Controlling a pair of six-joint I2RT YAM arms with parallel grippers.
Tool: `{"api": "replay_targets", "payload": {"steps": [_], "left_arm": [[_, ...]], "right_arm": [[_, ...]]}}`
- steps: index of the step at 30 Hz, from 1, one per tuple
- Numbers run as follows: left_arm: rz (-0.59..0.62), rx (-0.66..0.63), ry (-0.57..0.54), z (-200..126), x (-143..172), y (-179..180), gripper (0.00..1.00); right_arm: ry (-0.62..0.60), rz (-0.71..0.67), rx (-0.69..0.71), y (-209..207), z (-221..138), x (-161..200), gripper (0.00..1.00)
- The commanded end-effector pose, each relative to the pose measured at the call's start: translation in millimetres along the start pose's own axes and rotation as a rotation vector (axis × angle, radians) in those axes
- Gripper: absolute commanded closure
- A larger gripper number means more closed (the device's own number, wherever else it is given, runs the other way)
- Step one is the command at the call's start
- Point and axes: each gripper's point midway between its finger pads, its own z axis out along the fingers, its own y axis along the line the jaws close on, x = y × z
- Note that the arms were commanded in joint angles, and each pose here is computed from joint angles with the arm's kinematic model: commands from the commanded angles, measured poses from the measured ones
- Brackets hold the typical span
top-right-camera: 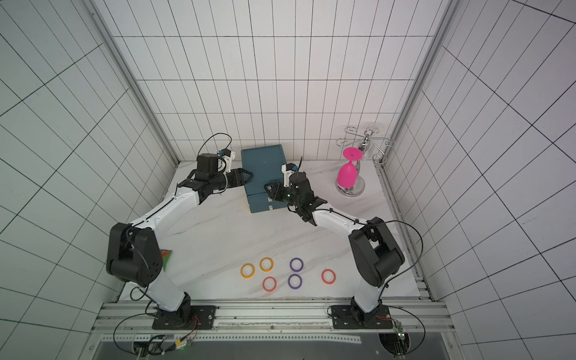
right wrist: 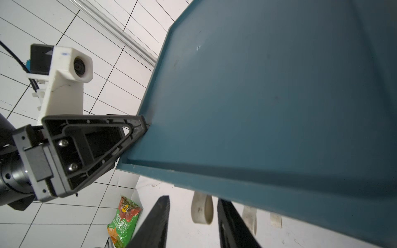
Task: Place the transparent tape into the drawer according to color
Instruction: Open the drawer in the storage box.
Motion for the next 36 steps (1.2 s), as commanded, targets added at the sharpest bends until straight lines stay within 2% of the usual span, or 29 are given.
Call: {"api": "replay_targets", "payload": {"steps": [1, 6, 15, 27, 36], "left_arm": [[-0.019, -0.006, 0.109, 9.2, 33.6, 4.3, 0.39], [-0.019, -0.013, 0.112, 9.6, 35.0, 5.9, 0.4], [-0.017, -0.024, 0.115, 9.7, 35.5, 8.0, 0.41], [-0.014, -0.052, 0.107, 8.3, 33.9, 12.3, 0.41], [-0.014, -0.07, 0.103, 7.6, 33.3, 15.1, 0.42]], "right_arm": [[-0.068, -0.002, -0.017, 8.5, 5.8, -20.5, 0.65], [-0.074, 0.009, 0.0, 2.5, 7.2, -20.5, 0.72], [-0.109, 0.031, 0.025, -4.9, 1.5, -23.6, 1.0], [-0.065, 0.065, 0.047, -10.3, -25.9, -1.5, 1.0], [0.016, 0.092, 0.057, -12.7, -56.0, 32.2, 1.0]]}}
